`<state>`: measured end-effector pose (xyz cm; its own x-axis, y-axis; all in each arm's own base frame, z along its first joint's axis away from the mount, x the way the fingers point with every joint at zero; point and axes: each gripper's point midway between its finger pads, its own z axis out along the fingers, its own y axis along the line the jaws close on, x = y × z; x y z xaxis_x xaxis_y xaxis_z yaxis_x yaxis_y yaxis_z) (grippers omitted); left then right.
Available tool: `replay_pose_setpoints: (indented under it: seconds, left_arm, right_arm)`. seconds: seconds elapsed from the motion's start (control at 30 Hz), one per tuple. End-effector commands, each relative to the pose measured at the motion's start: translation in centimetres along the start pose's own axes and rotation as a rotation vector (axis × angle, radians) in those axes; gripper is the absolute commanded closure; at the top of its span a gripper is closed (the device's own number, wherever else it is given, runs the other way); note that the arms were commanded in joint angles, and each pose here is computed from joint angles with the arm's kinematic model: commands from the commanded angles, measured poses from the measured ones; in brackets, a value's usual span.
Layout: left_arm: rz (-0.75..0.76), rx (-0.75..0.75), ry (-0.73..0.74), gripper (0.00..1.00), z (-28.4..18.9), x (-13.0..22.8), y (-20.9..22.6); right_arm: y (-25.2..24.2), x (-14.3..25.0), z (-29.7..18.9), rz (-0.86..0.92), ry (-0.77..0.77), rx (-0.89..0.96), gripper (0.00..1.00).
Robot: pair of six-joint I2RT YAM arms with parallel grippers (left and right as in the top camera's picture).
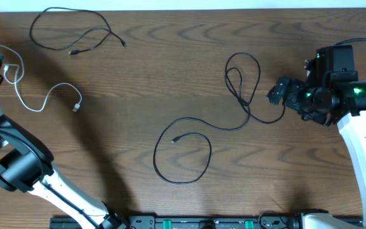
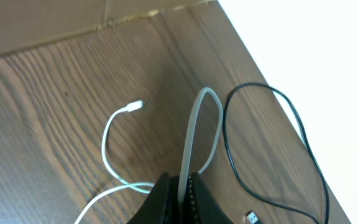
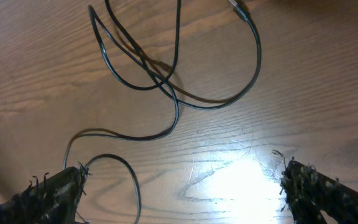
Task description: Untangle cables
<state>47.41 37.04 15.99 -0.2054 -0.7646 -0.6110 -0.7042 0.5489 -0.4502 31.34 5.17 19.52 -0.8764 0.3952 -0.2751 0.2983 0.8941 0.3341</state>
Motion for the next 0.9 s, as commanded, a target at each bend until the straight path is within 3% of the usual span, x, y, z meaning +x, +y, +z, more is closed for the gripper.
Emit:
replay_pose_setpoints:
  seconds: [0.0,0.2,0.5,0.57,0.67,0.77,0.87]
  left_arm:
    - [0.048,-0.038,-0.081,0.93,-3.2,-3.0,-0.6]
    - [0.035,-0.214,-0.056,0.93,-3.1,-1.6,3.0]
    - [0.025,-0.259,0.029,0.92,-1.7,1.9,5.2]
    - [0.024,-0.268,0.049,0.83,-1.3,2.7,5.7]
    - [0.02,-0.284,0.083,0.57,-1.0,3.7,6.3]
    - [0.018,-0.296,0.109,0.46,-0.9,4.4,6.7]
    - [0.017,-0.301,0.121,0.41,-0.9,4.7,6.8]
  right_arm:
    - [0.2,0.0,0.0,0.014,-0.001,-0.006,0.01]
    - [0.3,-0.1,0.0,0.013,-0.003,-0.007,0.01]
    - [0.3,-0.1,0.0,0.012,-0.004,-0.007,0.01]
    - [0.3,-0.1,0.0,0.012,-0.003,-0.007,0.01]
    - [0.3,-0.1,0.0,0.012,-0.005,-0.008,0.01]
    - [0.3,-0.1,0.0,0.012,-0.006,-0.008,0.01]
    - [0.3,-0.1,0.0,0.012,-0.007,-0.008,0.01]
